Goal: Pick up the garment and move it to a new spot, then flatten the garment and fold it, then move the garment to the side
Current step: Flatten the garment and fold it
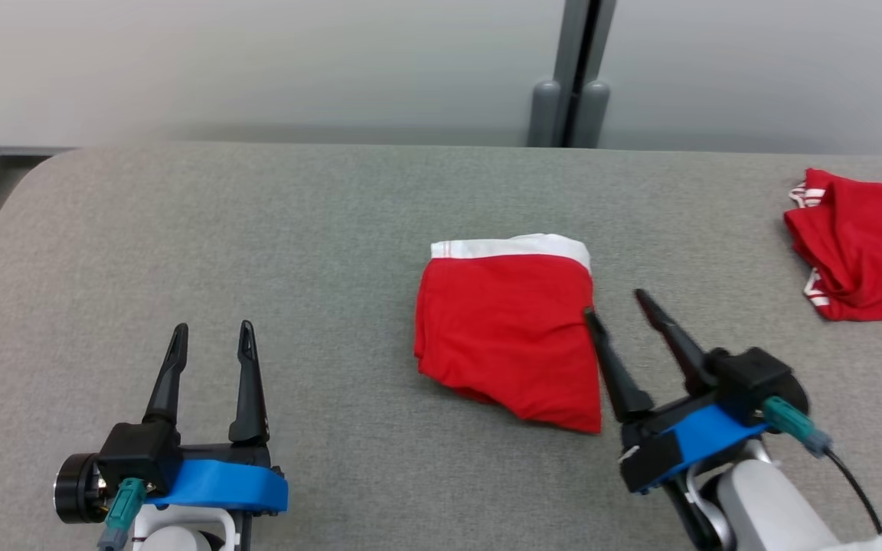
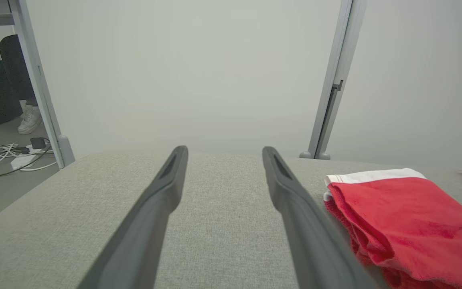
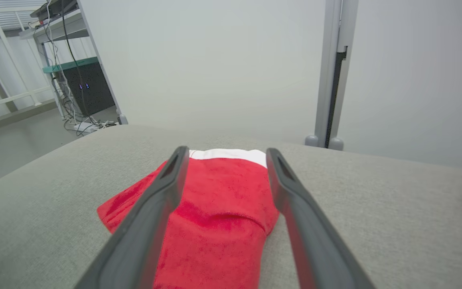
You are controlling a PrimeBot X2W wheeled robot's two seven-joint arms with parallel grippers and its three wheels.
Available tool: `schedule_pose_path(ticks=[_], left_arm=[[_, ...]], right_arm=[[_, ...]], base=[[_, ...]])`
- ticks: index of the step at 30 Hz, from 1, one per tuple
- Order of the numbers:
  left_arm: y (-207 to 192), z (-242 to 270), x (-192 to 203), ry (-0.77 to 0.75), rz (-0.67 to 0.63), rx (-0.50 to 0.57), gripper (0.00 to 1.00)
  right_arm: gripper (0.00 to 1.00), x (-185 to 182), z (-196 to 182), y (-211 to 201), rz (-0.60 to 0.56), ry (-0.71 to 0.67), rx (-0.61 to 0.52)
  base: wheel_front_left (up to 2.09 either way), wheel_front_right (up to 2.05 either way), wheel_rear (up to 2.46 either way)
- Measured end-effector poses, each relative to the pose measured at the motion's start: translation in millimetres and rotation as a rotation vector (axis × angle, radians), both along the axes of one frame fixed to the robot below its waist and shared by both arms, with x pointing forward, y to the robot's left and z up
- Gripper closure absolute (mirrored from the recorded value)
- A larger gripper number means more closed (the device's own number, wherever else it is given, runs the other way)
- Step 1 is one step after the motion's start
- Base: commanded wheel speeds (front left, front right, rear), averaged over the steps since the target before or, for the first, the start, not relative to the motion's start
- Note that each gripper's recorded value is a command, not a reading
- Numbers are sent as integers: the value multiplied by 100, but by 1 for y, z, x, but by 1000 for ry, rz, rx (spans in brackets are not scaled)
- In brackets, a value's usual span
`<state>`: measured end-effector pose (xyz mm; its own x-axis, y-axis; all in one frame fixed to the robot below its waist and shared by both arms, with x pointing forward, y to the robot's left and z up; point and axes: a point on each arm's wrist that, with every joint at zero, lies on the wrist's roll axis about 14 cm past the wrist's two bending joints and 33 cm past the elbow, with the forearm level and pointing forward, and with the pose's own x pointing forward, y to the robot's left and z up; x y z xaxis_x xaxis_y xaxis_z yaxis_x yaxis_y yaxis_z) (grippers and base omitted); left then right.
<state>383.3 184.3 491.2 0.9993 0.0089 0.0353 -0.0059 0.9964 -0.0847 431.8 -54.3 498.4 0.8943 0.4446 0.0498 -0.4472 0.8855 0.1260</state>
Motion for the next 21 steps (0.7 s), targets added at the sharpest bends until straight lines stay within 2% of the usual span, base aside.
schedule_pose_path(ticks=[10, 16, 21], left_arm=[[-15, 7, 3, -20, -50, 24, 0], [-17, 10, -2, -29, -59, 37, 0], [-11, 9, -8, -26, -44, 45, 0]], right_arm=[[0, -20, 27, -91, -291, -92, 2], [0, -38, 30, -113, -363, -107, -9], [0, -48, 27, -116, -374, -87, -20]], base=[[0, 0, 0], [0, 0, 0], [0, 0, 0]])
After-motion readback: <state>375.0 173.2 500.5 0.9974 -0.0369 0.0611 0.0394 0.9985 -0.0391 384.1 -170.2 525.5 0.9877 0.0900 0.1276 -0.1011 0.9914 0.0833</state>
